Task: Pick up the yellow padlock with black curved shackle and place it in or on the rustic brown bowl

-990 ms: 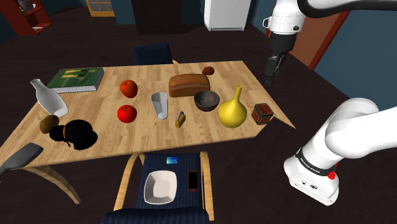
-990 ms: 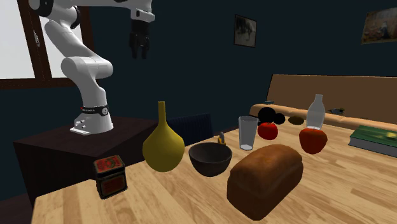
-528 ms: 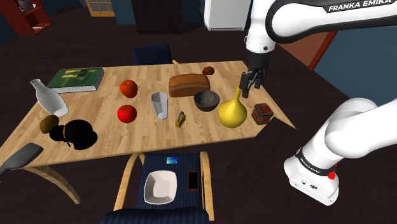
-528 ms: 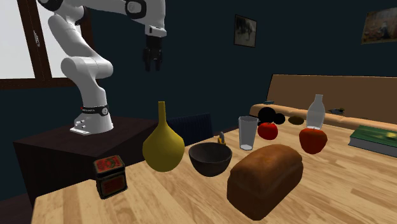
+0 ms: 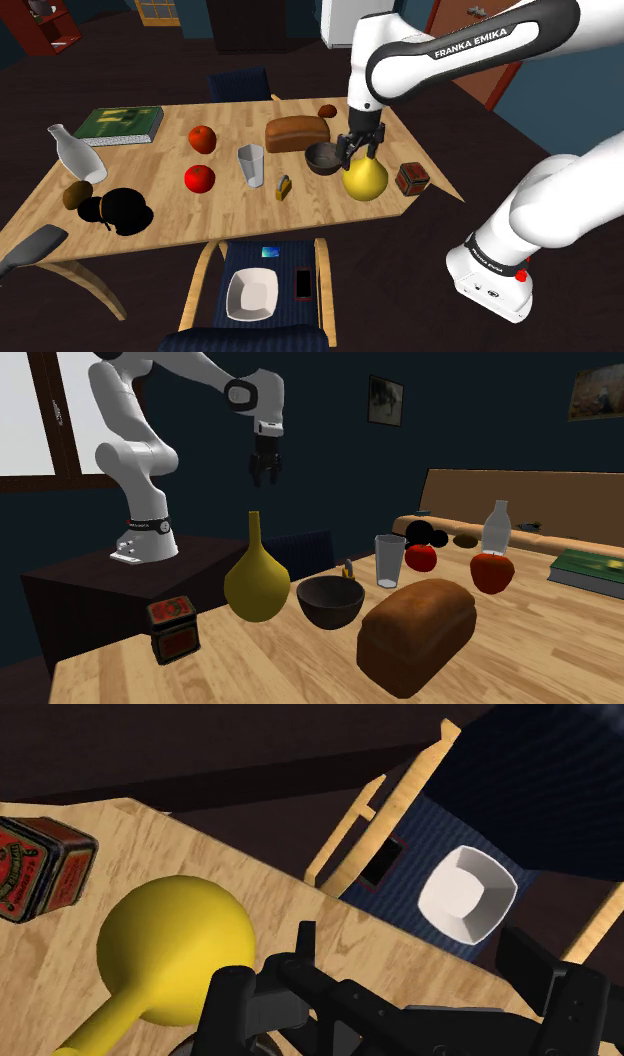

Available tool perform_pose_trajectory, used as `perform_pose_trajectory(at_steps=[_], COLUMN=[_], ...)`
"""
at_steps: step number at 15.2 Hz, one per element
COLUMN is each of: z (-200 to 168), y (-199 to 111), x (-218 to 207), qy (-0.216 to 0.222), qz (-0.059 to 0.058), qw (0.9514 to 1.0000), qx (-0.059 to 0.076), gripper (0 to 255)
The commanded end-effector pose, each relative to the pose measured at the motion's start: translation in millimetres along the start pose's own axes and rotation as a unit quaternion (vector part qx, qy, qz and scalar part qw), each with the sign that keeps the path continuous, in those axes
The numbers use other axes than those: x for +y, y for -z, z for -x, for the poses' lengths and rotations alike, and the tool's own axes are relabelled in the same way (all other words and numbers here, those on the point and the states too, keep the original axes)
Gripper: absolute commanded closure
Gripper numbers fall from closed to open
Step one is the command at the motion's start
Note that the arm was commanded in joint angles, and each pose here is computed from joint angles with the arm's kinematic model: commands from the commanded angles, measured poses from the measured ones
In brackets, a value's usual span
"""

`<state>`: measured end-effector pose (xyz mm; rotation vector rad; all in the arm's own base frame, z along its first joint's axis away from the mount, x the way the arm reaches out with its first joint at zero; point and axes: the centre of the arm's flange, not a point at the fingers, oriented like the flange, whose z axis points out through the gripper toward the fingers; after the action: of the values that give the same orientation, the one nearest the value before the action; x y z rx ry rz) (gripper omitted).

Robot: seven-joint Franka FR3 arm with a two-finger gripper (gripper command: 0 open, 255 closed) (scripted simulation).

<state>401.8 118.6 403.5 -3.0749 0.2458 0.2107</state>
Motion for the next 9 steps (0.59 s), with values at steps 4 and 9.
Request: perform_pose_trajectory(at_steps=[4,9], z=[-42.3,-87.9], y=[-38.5,-78.1], x=[-26.4,-47.8], qy=[-0.054,-0.107], qz=[-0.009,-0.016], qw=[0.9985,0.9941], qx=[0.006,0.010], gripper=[0,0])
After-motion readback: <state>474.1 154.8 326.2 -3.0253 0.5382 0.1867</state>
